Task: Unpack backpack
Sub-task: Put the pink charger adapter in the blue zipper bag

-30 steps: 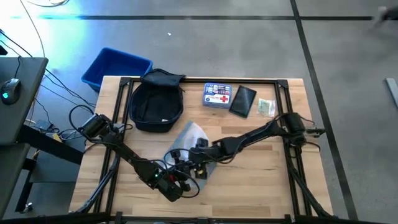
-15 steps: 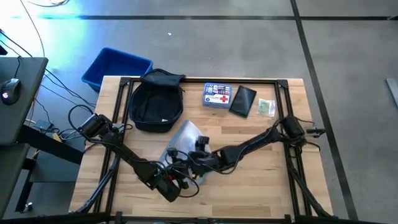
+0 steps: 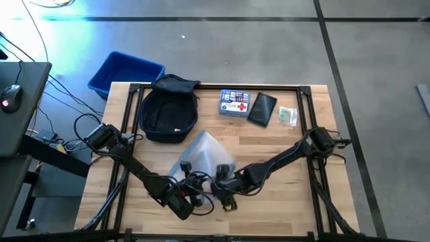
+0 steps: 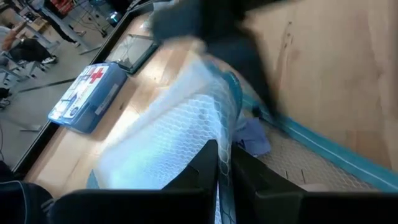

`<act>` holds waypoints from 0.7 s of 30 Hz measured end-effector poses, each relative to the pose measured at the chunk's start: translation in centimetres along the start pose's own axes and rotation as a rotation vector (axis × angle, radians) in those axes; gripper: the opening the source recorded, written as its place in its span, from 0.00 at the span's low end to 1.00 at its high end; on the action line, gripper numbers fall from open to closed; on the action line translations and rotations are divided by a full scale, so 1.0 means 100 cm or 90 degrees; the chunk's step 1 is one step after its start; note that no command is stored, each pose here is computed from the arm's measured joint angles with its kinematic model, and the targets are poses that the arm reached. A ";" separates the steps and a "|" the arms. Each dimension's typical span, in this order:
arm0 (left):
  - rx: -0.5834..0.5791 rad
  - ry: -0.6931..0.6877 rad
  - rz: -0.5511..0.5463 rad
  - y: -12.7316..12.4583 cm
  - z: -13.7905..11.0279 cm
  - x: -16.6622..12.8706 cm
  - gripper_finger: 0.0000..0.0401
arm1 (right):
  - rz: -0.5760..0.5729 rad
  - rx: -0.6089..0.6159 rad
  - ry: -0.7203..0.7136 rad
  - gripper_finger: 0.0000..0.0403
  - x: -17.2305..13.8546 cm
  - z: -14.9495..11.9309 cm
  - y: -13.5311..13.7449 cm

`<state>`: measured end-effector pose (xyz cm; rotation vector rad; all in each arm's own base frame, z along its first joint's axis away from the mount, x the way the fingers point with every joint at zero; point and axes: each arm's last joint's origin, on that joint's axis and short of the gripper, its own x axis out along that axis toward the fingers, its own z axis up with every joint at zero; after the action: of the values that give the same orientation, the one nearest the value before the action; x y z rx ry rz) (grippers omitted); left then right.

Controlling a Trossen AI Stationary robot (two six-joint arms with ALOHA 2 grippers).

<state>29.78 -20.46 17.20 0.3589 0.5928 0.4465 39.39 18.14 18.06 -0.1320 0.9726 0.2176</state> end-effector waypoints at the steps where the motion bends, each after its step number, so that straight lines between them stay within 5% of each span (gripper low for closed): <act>1: 0.000 0.000 0.000 0.000 0.000 0.000 0.00 | 0.022 -0.003 -0.003 0.71 0.006 0.000 0.002; 7: 0.011 -0.003 0.002 0.000 0.000 -0.001 0.00 | 0.082 -0.014 -0.049 0.56 0.047 0.000 -0.013; 14: 0.028 -0.004 0.020 0.001 -0.002 0.000 0.00 | -0.173 -0.007 -0.093 0.41 0.061 0.000 -0.032; 21: 0.005 -0.014 0.010 0.000 0.002 -0.003 0.00 | -0.168 -0.043 -0.101 0.37 0.050 0.002 -0.015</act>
<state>29.67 -20.65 17.50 0.3763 0.5716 0.4551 42.65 17.37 14.06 -0.2984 0.7806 0.0180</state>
